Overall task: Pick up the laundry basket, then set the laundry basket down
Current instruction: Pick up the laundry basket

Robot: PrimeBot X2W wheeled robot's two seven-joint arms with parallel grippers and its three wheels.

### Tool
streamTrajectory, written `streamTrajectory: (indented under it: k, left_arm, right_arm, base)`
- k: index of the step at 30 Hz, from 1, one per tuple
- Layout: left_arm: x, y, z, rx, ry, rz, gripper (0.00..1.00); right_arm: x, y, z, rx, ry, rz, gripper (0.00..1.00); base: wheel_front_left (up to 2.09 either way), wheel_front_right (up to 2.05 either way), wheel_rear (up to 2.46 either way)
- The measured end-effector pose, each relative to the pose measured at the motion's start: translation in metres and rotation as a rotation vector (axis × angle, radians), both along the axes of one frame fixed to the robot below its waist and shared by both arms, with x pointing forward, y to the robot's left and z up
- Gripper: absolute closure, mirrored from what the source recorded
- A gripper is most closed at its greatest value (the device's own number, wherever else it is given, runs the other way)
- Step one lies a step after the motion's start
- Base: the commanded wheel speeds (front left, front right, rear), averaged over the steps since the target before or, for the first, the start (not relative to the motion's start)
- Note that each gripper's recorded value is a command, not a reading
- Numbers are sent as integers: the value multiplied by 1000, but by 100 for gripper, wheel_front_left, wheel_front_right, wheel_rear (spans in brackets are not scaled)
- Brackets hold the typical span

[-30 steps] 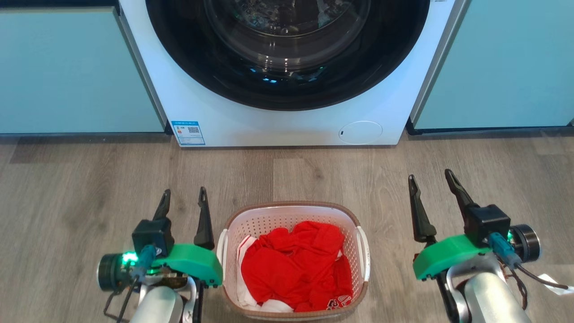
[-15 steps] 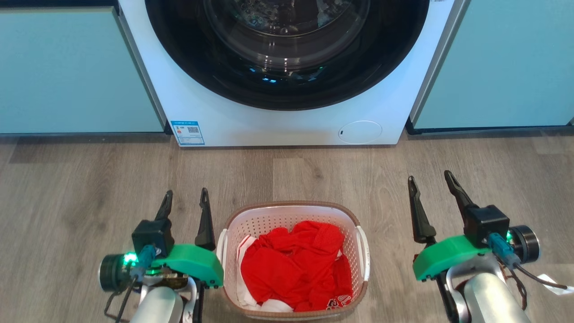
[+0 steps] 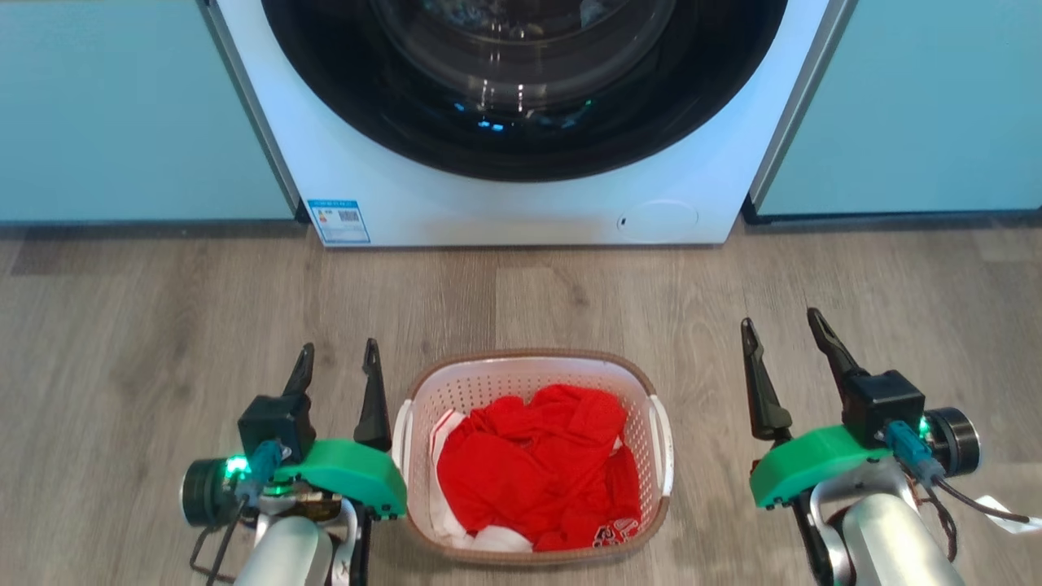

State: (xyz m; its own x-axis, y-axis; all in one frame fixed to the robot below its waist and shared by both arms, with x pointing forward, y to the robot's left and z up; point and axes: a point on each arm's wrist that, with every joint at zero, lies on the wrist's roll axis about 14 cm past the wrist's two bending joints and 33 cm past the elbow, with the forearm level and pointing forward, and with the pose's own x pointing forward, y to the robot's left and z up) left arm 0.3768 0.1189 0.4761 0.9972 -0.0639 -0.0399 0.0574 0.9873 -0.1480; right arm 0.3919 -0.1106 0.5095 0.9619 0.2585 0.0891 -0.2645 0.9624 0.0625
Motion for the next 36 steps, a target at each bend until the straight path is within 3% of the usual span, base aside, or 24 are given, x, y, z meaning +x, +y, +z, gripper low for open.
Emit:
streamTrajectory:
  k: [5,16,27,36]
  left_arm:
    - [11,2,-31,-38,102,14,0]
    - [56,-3,-101,3,284,-22,0]
    - [65,-14,-198,11,549,-122,0]
    - [44,-8,-268,40,773,-156,0]
  right_arm:
    - [15,-1,-30,-31,81,-2,0]
    - [60,8,-118,-70,312,35,0]
    - [76,21,-212,-48,571,79,0]
    - [68,29,-284,-16,814,97,0]
  base:
    - [0,0,0]
    - [0,0,0]
    - [0,0,0]
    - [0,0,0]
